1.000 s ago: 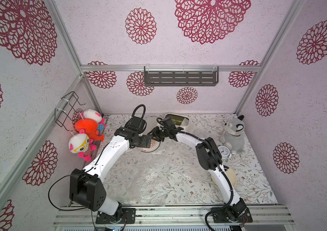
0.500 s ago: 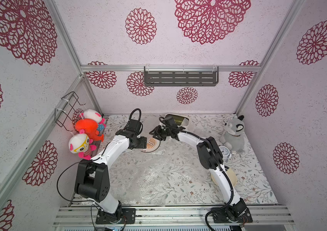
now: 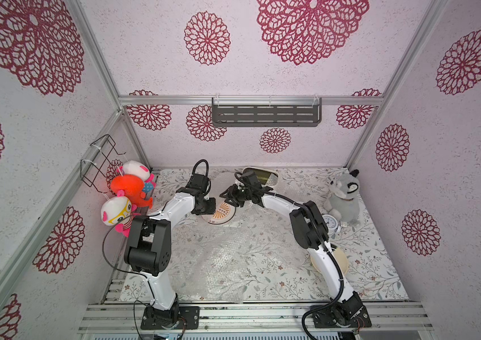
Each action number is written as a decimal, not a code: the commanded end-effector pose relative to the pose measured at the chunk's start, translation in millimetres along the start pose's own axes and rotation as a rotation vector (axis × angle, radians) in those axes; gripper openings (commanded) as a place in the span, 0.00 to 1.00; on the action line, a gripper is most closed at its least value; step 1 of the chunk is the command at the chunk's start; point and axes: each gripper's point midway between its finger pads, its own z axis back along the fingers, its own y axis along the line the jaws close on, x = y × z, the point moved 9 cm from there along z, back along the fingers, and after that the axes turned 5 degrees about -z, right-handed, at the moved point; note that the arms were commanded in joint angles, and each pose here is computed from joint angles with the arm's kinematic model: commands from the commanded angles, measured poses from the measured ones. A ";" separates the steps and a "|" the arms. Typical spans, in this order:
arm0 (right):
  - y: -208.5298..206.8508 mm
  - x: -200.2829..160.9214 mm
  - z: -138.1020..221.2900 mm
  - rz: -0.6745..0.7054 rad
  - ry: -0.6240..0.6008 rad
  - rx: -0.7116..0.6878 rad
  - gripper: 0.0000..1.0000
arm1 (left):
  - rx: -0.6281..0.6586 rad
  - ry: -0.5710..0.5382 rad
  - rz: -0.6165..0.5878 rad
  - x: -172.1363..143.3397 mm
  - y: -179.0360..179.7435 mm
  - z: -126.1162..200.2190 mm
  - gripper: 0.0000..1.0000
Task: Unpack dinner plates from bubble wrap
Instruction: Unwrap the bubble wrap at the center of the board.
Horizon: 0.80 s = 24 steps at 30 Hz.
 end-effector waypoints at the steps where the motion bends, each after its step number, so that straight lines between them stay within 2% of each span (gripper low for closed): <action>1: 48.3 -4.6 31.0 0.054 -0.015 0.090 0.43 | 0.034 -0.044 -0.045 22.5 2.0 11.6 0.19; 6: 50.3 -9.3 45.4 0.077 -0.025 0.063 0.44 | 0.144 -0.053 -0.114 46.8 7.1 27.0 0.07; 10: 47.7 -19.1 59.9 0.106 -0.021 0.019 0.47 | 0.237 -0.094 -0.150 71.2 8.5 41.6 0.06; 15: 31.5 -32.0 73.9 0.108 0.008 -0.070 0.49 | 0.377 -0.157 -0.208 108.4 6.6 41.5 0.09; 21: 8.4 -35.8 79.6 0.061 0.051 -0.114 0.50 | 0.452 -0.202 -0.244 144.8 6.4 8.8 0.12; 24: 3.4 -34.4 81.8 0.060 0.071 -0.137 0.50 | 0.484 -0.219 -0.252 156.7 9.0 -13.4 0.17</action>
